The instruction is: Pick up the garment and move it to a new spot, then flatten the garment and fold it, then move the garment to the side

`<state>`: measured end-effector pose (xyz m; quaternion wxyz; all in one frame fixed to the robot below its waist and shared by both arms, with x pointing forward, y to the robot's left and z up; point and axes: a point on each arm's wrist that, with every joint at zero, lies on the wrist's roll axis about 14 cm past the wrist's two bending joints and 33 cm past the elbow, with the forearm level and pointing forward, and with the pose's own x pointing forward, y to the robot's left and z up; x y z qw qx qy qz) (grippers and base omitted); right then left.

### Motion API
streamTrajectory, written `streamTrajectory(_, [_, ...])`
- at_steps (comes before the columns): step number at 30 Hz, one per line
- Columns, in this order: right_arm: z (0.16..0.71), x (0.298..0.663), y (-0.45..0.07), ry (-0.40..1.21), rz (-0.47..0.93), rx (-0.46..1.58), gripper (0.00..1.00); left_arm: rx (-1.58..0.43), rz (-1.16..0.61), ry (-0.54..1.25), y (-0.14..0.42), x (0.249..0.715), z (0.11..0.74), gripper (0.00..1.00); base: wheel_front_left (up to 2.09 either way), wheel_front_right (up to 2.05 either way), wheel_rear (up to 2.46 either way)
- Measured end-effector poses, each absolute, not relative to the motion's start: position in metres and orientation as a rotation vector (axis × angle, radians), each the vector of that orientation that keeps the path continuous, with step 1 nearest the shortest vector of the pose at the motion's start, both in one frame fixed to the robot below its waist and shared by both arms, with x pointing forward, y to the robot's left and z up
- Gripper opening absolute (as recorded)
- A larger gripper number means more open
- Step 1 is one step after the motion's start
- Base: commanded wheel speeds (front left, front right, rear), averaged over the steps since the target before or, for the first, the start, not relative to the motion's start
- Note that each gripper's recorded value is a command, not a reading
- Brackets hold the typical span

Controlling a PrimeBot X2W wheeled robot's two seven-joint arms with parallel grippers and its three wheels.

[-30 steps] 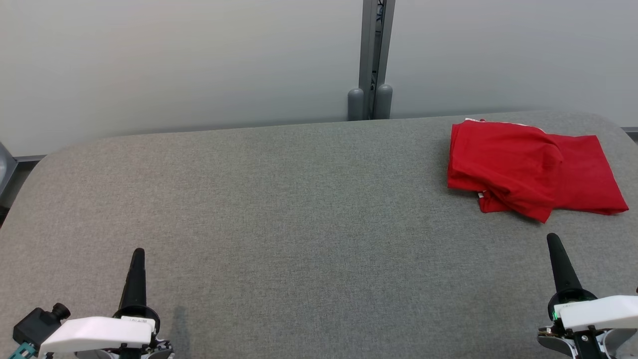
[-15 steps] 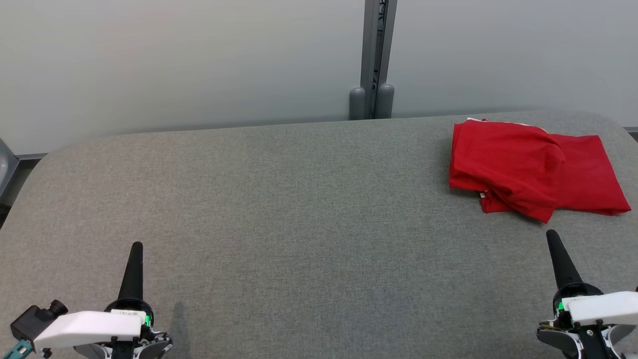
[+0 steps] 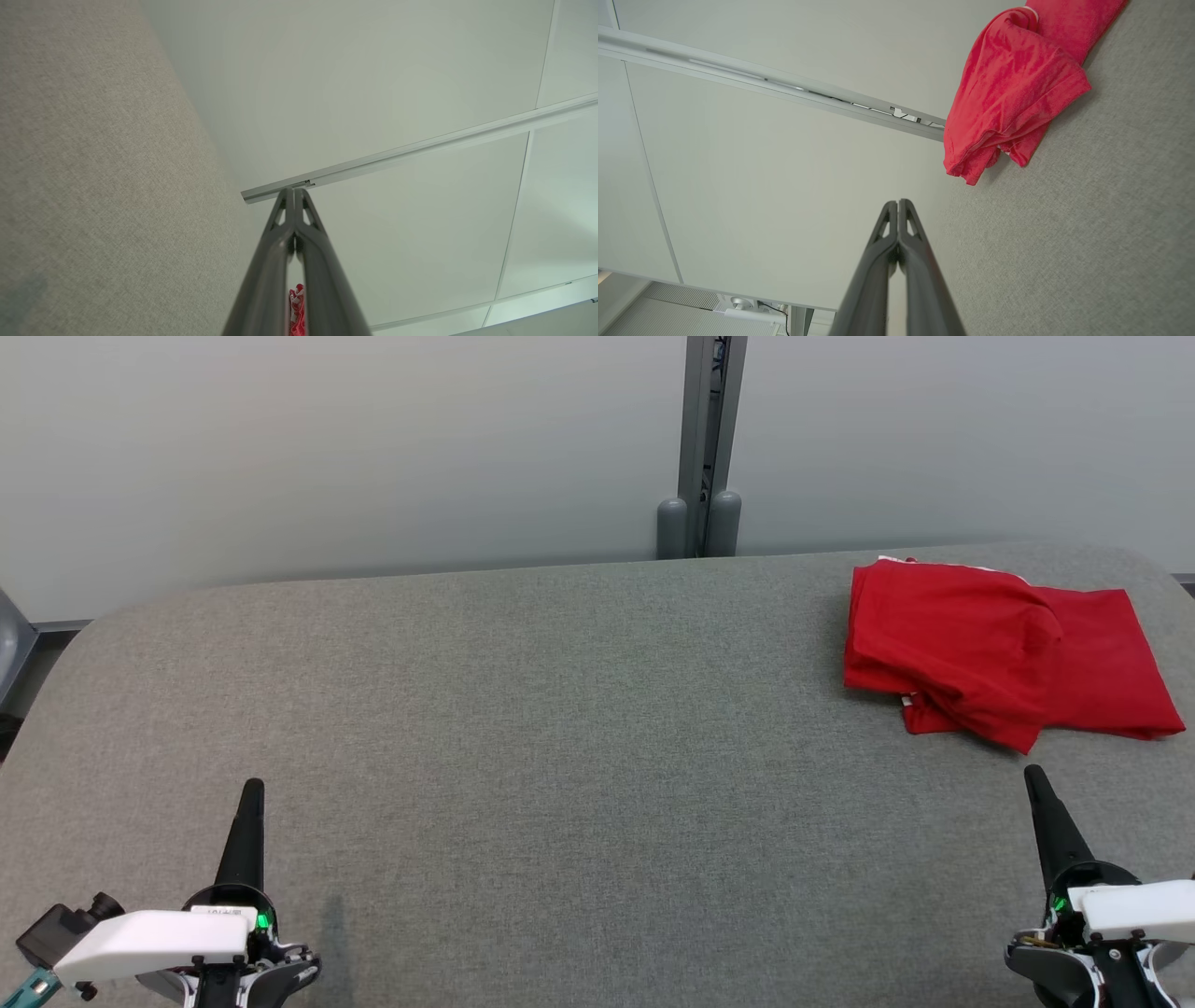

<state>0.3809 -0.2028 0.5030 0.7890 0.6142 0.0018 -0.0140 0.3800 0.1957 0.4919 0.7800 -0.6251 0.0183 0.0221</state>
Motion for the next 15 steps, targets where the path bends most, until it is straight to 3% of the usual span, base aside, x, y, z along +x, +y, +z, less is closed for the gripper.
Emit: streamTrajectory(15, [0.5037,0.3845,-0.2012,0.006,-0.021,1.448,0.00,-1.463,0.031,0.029,0.1970,0.3838,0.4970,0.00,0.00,0.00,0.00])
